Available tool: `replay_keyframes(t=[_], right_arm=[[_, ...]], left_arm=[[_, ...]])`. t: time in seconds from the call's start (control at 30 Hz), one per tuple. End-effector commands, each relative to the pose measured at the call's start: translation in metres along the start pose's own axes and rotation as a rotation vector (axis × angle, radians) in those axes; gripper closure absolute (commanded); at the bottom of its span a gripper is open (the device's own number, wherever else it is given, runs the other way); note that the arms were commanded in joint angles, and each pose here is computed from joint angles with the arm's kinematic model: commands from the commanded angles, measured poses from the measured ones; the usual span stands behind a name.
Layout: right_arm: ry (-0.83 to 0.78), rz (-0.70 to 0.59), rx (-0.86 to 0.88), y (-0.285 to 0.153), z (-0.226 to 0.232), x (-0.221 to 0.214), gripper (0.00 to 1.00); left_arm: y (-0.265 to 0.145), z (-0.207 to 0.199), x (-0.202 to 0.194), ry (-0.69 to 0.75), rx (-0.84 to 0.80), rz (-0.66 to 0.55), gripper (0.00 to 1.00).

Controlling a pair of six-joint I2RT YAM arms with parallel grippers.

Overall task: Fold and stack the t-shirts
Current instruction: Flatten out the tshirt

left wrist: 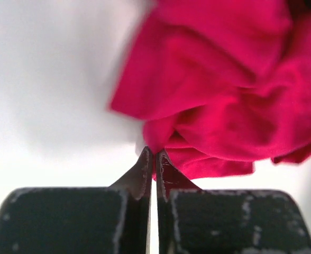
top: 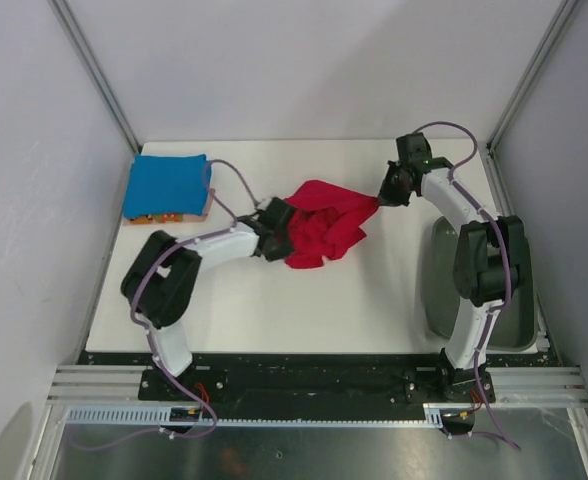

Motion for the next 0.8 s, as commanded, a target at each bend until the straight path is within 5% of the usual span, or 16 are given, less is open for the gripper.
replay_keyframes(t=[0.0, 0.3, 0.63, 0.7, 0.77], right_arm=[[0.015, -0.093, -0.094, -0.039, -0.022, 0.022, 1.0], [0.074, -0.073, -0.205, -0.041, -0.062, 0.014, 1.0], [0.102, -0.089, -0.228, -0.042, -0.084, 0.02, 1.0], [0.106, -0.071, -0.219, -0.036, -0.085, 0.02, 1.0], [0.105, -0.055, -0.217, -0.03, -0.084, 0.018, 1.0]], left_arm=[[-0.046, 0.057, 0.072, -0.16, 0.121, -0.218, 1.0], [-0.082, 0.128, 0.148, -0.277, 0.239, -0.347, 1.0], [-0.071, 0.12, 0.192, -0.212, 0.202, -0.33, 0.99], [-0.064, 0.115, 0.196, -0.185, 0.172, -0.298, 0.85], [-0.064, 0.113, 0.197, -0.178, 0.155, -0.286, 0.53]])
Point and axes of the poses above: each gripper's point midway between its finger pads, its own y axis out along the fingers, its own z axis along the line the jaws close on, x = y × z, the point moved 7 cm from there along -y, back along the fingers, and after that the axes turned 7 degrees about -y, right-handed, at the moved point
